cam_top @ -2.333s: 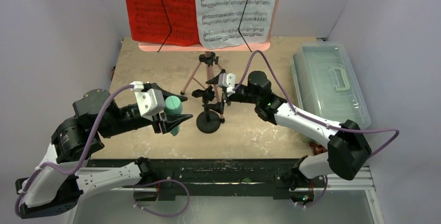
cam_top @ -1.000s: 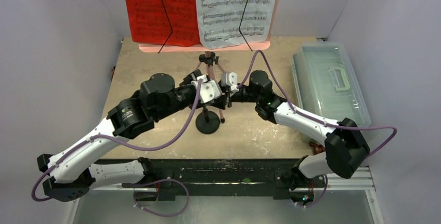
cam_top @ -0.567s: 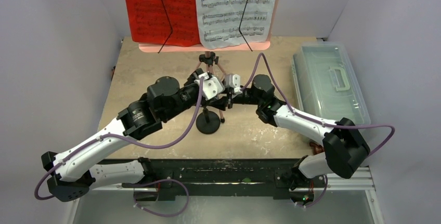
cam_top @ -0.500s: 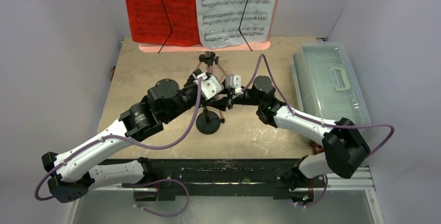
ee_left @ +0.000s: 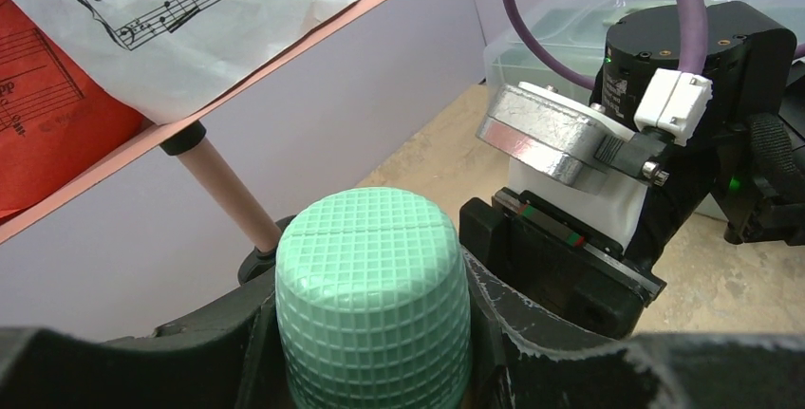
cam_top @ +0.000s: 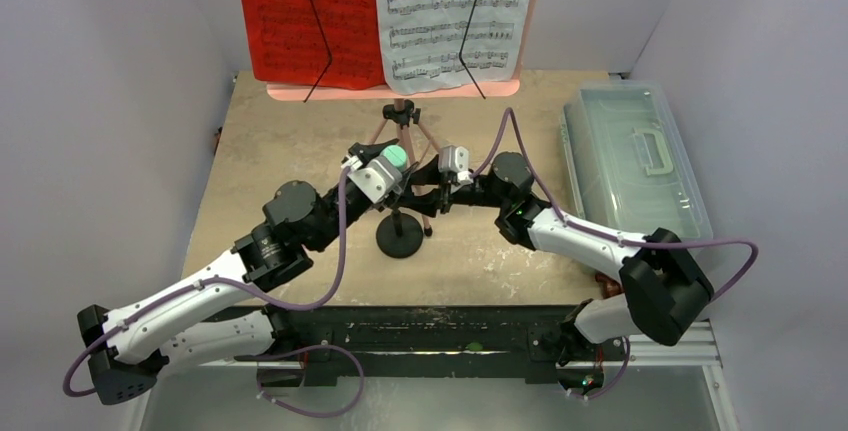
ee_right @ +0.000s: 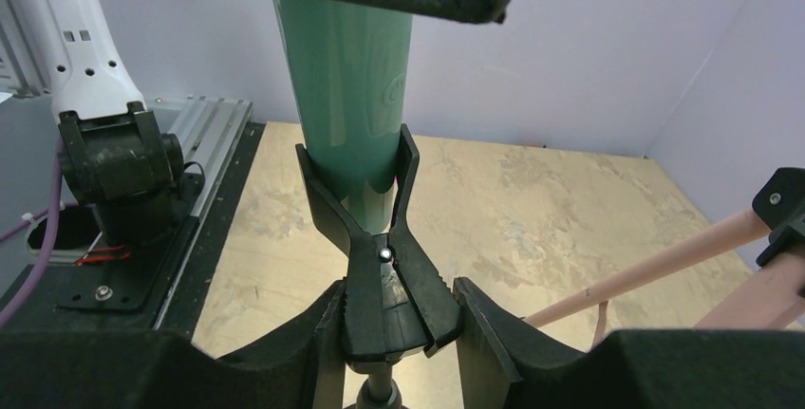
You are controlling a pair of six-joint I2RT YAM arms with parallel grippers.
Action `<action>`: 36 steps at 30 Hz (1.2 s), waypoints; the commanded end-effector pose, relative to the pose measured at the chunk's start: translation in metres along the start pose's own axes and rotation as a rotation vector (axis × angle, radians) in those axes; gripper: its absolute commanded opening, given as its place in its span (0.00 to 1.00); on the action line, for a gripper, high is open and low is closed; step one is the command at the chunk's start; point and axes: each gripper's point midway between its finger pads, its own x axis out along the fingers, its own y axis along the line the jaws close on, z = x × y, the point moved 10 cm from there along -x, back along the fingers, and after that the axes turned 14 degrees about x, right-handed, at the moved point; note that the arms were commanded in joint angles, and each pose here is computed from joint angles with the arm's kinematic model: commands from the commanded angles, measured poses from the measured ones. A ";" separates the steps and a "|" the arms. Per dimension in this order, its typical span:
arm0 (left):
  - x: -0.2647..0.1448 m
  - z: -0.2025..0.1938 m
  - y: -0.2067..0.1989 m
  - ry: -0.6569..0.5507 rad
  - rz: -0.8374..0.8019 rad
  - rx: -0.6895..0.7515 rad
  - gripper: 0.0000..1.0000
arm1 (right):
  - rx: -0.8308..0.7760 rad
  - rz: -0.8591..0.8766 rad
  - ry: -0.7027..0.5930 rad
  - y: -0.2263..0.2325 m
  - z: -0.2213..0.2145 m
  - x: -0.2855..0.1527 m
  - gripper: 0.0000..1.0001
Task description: Set up the instrument practice props
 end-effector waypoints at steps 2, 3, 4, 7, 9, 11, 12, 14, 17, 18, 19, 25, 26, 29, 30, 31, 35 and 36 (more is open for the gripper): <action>0.008 0.015 -0.002 -0.111 -0.007 -0.078 0.00 | 0.003 -0.017 -0.038 0.005 0.009 -0.002 0.00; 0.009 0.014 -0.002 -0.106 -0.012 -0.076 0.00 | 0.005 -0.017 -0.038 0.006 0.010 -0.002 0.00; 0.010 0.013 -0.003 -0.097 -0.020 -0.072 0.00 | 0.008 -0.019 -0.040 0.006 0.010 -0.003 0.02; 0.010 0.010 -0.004 -0.052 -0.030 -0.070 0.00 | 0.025 -0.064 -0.054 0.007 0.011 -0.007 0.43; 0.010 0.010 -0.003 -0.031 -0.027 -0.065 0.02 | 0.028 -0.100 -0.075 0.010 0.015 -0.013 0.62; 0.010 0.008 -0.003 -0.013 -0.018 -0.068 0.13 | 0.031 -0.156 -0.084 0.012 0.019 -0.019 0.78; 0.010 0.008 -0.002 -0.008 -0.013 -0.070 0.20 | 0.035 -0.176 -0.081 0.013 0.021 -0.022 0.84; 0.010 0.008 -0.002 0.001 -0.006 -0.077 0.32 | 0.046 -0.200 -0.060 0.017 0.026 -0.028 0.94; 0.009 0.010 -0.001 0.012 -0.011 -0.086 0.49 | 0.058 -0.257 -0.044 0.023 0.033 -0.037 0.99; 0.009 0.010 0.000 0.023 -0.007 -0.090 0.61 | 0.063 -0.280 -0.035 0.025 0.035 -0.042 0.99; 0.008 0.011 0.002 0.036 -0.002 -0.095 0.76 | 0.066 -0.308 -0.032 0.028 0.039 -0.048 0.99; -0.014 0.016 0.015 0.097 0.072 -0.178 0.99 | 0.171 -0.593 -0.041 0.041 0.056 -0.083 0.99; -0.018 0.019 0.017 0.090 0.077 -0.197 0.99 | 0.195 -0.630 -0.057 0.045 0.060 -0.088 0.99; -0.031 0.026 0.024 0.099 0.093 -0.249 1.00 | 0.248 -0.746 -0.096 0.054 0.070 -0.106 0.99; -0.035 0.028 0.027 0.108 0.101 -0.259 1.00 | 0.252 -0.786 -0.111 0.057 0.075 -0.112 0.99; -0.040 0.030 0.031 0.115 0.113 -0.268 1.00 | 0.259 -0.835 -0.132 0.059 0.081 -0.119 0.99; -0.070 0.046 0.054 0.107 0.194 -0.312 1.00 | 0.270 -1.017 -0.216 0.072 0.108 -0.147 0.99; -0.077 0.051 0.060 0.088 0.212 -0.334 1.00 | 0.267 -1.063 -0.240 0.076 0.115 -0.155 0.99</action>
